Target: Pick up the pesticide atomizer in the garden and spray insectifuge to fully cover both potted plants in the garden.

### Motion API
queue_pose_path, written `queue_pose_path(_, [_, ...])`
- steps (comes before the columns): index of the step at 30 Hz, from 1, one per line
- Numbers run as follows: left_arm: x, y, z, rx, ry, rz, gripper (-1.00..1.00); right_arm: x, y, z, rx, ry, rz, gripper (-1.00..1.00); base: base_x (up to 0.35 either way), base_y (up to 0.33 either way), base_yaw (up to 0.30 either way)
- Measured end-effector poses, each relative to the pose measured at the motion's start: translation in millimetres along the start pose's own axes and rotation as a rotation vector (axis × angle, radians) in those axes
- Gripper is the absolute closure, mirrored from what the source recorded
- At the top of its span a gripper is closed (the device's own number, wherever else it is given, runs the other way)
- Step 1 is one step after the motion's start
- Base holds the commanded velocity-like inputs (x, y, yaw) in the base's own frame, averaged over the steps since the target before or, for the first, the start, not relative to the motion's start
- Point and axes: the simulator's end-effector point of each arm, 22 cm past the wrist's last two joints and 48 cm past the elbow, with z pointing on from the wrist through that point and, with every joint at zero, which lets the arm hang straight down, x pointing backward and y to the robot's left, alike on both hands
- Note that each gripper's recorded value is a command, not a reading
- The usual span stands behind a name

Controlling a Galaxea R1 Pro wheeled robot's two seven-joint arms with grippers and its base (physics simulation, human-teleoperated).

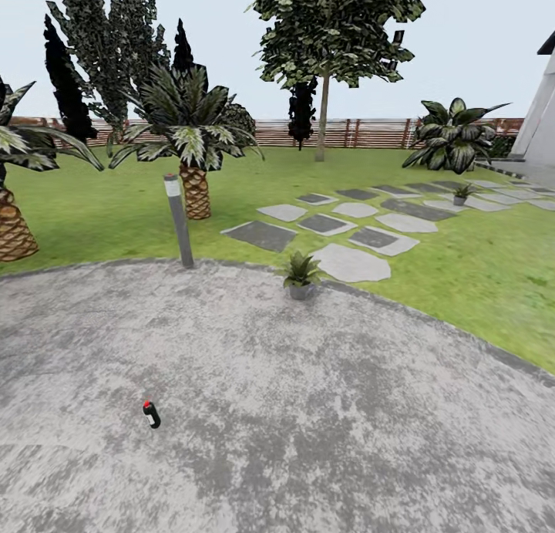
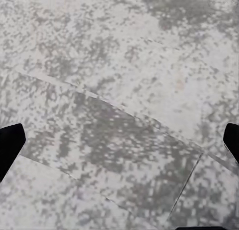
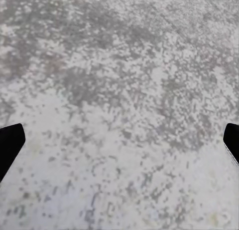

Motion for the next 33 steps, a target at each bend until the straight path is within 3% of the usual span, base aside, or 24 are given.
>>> queue_pose_path(33, [1.1, 0.0, -0.4, 0.000, 0.002, 0.000, -1.00, 0.3, 1.4, -0.2, -0.002, 0.001, 0.001, -1.00, 0.337, 0.000, 0.043])
